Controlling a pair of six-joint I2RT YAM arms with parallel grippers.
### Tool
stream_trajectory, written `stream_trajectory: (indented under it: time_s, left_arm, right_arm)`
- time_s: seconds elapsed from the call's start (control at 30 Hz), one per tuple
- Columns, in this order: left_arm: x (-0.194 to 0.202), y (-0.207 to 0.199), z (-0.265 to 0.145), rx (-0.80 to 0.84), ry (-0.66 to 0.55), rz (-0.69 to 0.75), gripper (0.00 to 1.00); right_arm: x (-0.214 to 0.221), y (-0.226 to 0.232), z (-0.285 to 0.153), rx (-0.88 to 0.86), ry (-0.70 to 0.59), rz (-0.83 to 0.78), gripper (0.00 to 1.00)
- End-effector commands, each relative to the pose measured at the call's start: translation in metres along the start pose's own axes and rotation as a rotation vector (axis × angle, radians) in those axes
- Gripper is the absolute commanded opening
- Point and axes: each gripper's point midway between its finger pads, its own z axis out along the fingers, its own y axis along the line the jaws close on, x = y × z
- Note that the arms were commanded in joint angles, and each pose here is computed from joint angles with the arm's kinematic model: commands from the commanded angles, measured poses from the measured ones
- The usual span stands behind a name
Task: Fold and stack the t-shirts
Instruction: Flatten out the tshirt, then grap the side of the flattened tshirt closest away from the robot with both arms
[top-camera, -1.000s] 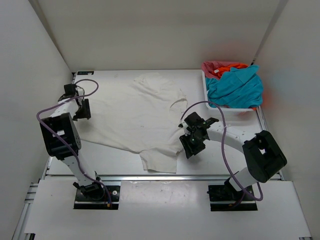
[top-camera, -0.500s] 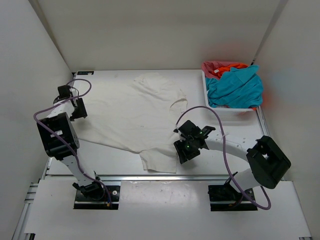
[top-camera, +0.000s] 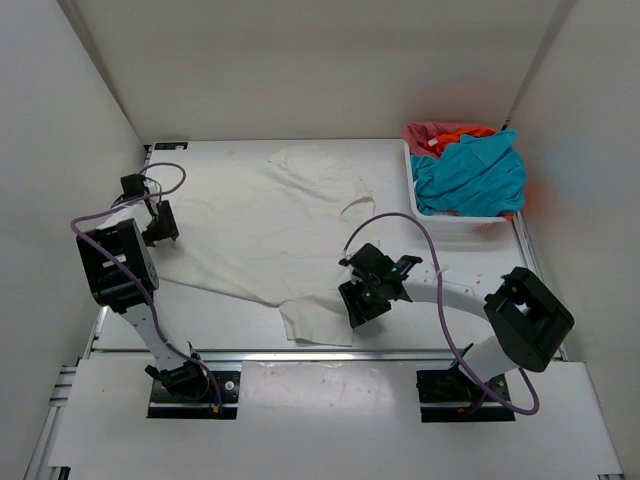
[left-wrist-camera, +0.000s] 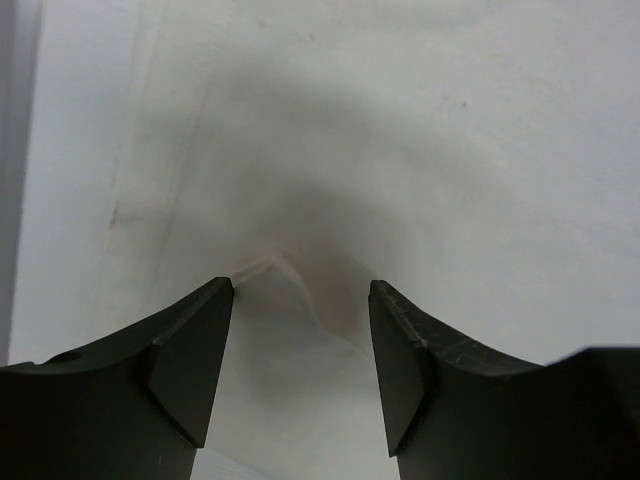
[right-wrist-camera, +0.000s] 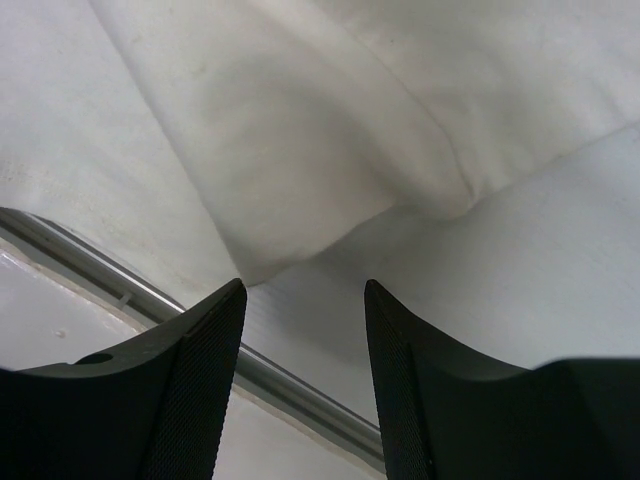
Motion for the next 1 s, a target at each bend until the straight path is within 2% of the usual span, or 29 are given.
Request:
stream_trajectory:
  time_s: [0.0,0.2,0.27,0.33,0.4,0.5,0.53,0.6,0.67,0.73,0.87,0.97]
  left_arm:
    - [0.008,-0.002,0.006,0.014,0.034,-0.004,0.68]
    - [0.025,0.002,0.011,-0.006,0.053,0.026,0.64]
    - [0.020,-0.001,0.010,0.006,0.039,0.027,0.52]
    - [0.023,-0.003,0.009,0.027,0.045,0.027,0.40]
    - [0.023,-0.004,0.007,0.027,0.042,0.030,0.24]
    - [0.024,-0.001,0.001,0.019,0.034,0.042,0.14]
    - [0.025,-0.002,0.000,0.024,0.035,0.047,0.13]
    - [0.022,0.000,-0.006,0.017,0.023,0.057,0.05]
    - [0.020,0.002,-0.009,0.014,0.016,0.060,0.01]
    - [0.023,0.002,-0.013,0.017,0.023,0.066,0.00]
    - [0.029,0.001,-0.019,0.029,0.034,0.058,0.00]
    - [0.031,0.002,-0.020,0.028,0.038,0.060,0.00]
  right_arm:
    - [0.001,0.001,0.007,0.015,0.012,0.010,0.57]
    - [0.004,0.006,0.012,0.029,0.021,-0.029,0.56]
    - [0.004,0.008,0.013,0.032,0.023,-0.037,0.54]
    - [0.001,0.008,0.015,0.036,0.021,-0.045,0.46]
    - [0.000,0.006,0.018,0.040,0.027,-0.052,0.19]
    - [-0.004,0.006,0.020,0.029,0.018,-0.061,0.01]
    - [-0.003,0.007,0.019,0.021,0.021,-0.066,0.00]
    - [-0.004,0.007,0.018,0.008,0.023,-0.069,0.02]
    - [-0.008,0.008,0.014,-0.011,0.013,-0.093,0.08]
    - [-0.008,0.012,0.008,-0.049,0.020,-0.123,0.22]
    - [-0.018,0.005,-0.009,0.050,-0.047,-0.300,0.30]
    - [-0.034,0.016,-0.028,0.019,-0.157,-0.466,0.36]
